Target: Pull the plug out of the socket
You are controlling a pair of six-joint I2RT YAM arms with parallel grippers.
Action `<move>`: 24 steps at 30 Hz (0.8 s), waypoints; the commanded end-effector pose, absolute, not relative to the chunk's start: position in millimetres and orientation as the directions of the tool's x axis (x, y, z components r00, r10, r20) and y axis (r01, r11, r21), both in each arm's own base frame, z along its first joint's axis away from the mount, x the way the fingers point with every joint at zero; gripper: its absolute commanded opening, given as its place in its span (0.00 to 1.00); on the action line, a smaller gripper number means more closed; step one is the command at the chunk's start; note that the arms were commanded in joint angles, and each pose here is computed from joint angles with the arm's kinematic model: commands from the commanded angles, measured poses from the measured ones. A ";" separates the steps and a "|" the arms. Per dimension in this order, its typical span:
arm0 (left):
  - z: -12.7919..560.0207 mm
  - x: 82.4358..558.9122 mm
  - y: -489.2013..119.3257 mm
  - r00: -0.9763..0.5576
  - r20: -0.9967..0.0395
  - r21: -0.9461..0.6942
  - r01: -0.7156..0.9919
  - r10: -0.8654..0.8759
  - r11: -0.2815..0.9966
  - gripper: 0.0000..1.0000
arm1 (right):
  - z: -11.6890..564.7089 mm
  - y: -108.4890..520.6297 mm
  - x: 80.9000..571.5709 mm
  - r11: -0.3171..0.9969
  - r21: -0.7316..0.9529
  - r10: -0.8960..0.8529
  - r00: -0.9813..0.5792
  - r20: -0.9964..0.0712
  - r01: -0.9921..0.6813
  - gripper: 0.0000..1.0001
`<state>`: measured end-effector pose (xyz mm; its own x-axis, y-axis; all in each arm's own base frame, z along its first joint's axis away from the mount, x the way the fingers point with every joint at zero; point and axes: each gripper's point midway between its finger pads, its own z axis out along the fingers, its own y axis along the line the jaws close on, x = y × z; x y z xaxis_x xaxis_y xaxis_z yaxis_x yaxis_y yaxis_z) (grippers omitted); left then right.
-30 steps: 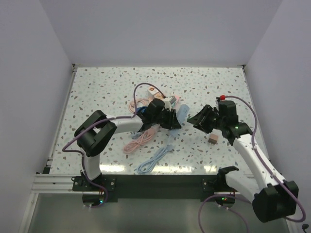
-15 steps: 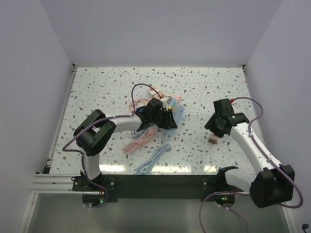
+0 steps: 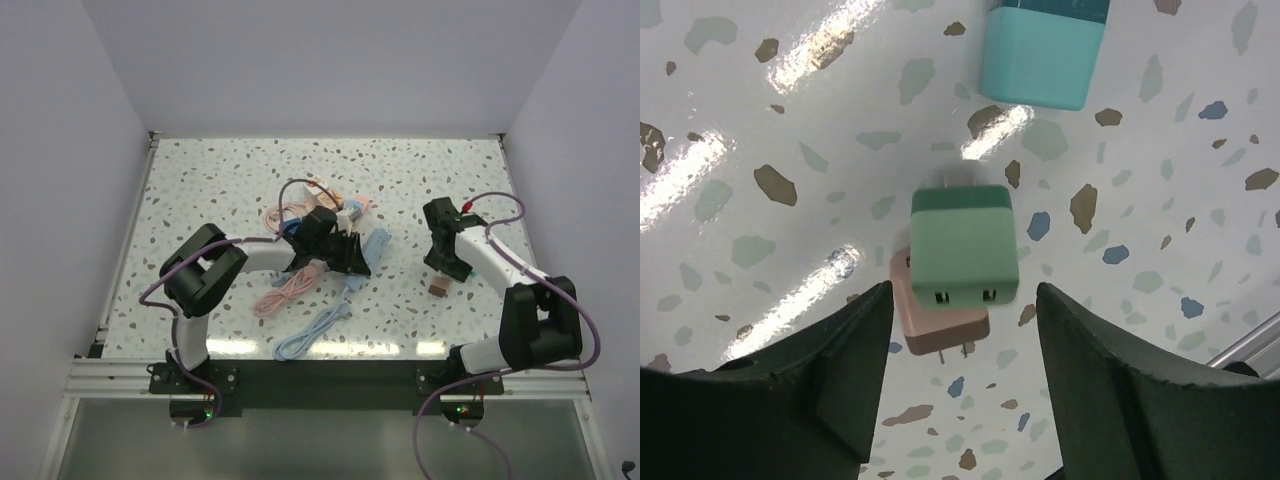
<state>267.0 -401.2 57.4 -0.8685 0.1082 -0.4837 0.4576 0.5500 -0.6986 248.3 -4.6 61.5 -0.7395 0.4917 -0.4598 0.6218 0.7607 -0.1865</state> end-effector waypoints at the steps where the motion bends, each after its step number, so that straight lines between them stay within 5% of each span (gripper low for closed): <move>1: 72.3 259.1 -424.1 -0.850 -0.501 -0.744 0.519 0.162 0.421 0.00 | 90.2 -16.2 259.7 0.735 -0.171 0.482 -0.683 -0.549 0.657 0.63; 8: 56.7 249.8 -431.6 -0.848 -0.474 -0.742 0.530 0.236 0.411 0.00 | 108.9 -12.3 252.3 0.747 -0.108 0.498 -0.660 -0.563 0.656 0.79; 9: 56.5 250.8 -430.9 -0.847 -0.477 -0.737 0.530 0.234 0.418 0.05 | 114.8 -2.0 254.1 0.768 -0.036 0.517 -0.653 -0.554 0.639 0.81; 12: 58.7 252.7 -423.1 -0.844 -0.484 -0.708 0.533 0.232 0.462 0.48 | 126.0 20.0 270.3 0.819 0.108 0.516 -0.643 -0.566 0.563 0.86; 15: 58.5 253.1 -404.9 -0.846 -0.487 -0.655 0.519 0.220 0.549 0.69 | 135.1 40.4 281.2 0.850 0.188 0.507 -0.671 -0.541 0.491 0.89; 18: 62.1 257.0 -392.0 -0.842 -0.500 -0.613 0.510 0.204 0.603 0.84 | 137.2 50.6 289.0 0.865 0.202 0.494 -0.705 -0.509 0.460 0.89; 22: 62.9 258.2 -368.3 -0.851 -0.501 -0.559 0.460 0.161 0.690 0.92 | 140.7 75.0 304.5 0.886 0.286 0.462 -0.738 -0.492 0.364 0.89; 24: 87.8 274.5 -355.5 -0.811 -0.579 -0.517 0.445 0.084 0.731 0.93 | 140.8 92.7 312.7 0.897 0.326 0.429 -0.766 -0.479 0.298 0.89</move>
